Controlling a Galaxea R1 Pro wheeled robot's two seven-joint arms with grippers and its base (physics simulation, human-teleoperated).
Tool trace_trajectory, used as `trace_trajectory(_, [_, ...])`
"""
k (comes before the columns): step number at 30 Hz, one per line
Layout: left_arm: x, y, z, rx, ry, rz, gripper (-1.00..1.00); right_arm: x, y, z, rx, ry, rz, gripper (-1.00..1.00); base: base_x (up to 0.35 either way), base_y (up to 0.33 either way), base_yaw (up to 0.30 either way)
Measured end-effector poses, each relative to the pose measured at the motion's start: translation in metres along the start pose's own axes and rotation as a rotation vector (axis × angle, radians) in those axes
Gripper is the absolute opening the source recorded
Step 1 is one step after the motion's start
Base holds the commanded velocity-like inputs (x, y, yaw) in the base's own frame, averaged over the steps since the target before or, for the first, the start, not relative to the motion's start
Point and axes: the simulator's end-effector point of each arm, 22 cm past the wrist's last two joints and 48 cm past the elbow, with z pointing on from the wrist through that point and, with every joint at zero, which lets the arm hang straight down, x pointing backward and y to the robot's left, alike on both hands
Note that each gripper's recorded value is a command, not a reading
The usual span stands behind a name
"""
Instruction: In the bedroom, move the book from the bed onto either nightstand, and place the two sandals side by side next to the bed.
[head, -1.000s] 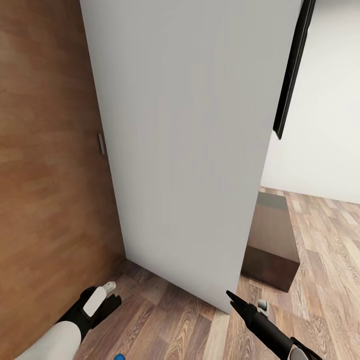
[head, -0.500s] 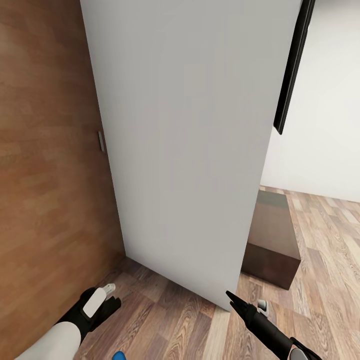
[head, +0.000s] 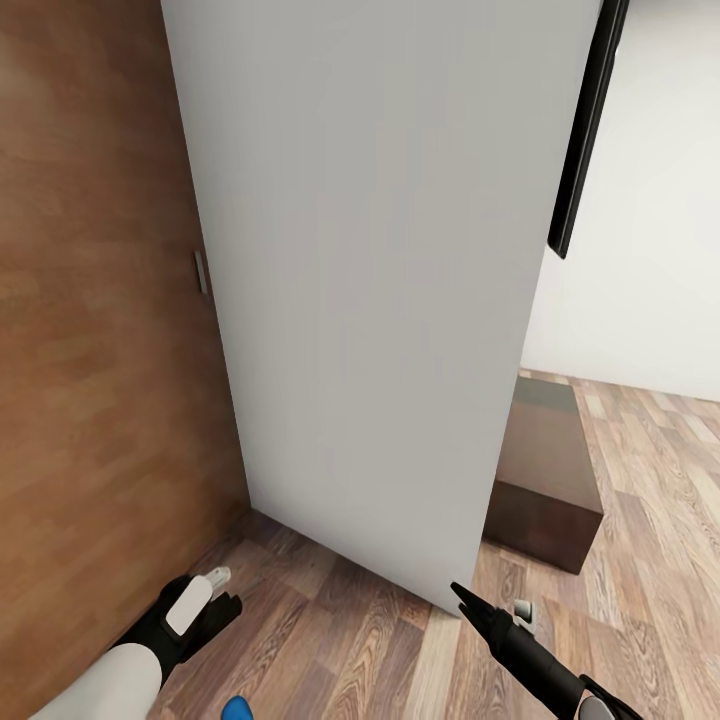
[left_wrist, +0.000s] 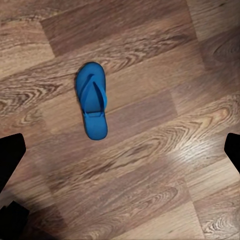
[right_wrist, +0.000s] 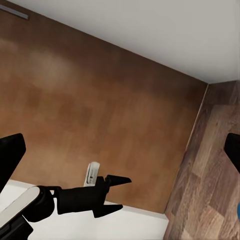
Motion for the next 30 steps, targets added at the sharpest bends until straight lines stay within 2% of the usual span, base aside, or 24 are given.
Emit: trace_trajectory(30, [0.023, 0.014, 0.054, 0.009, -0.003, 0.0, 1.0, 0.029, -0.054, -0.003, -0.003, 0.0, 0.002, 1.0, 0.0, 0.0, 0.0])
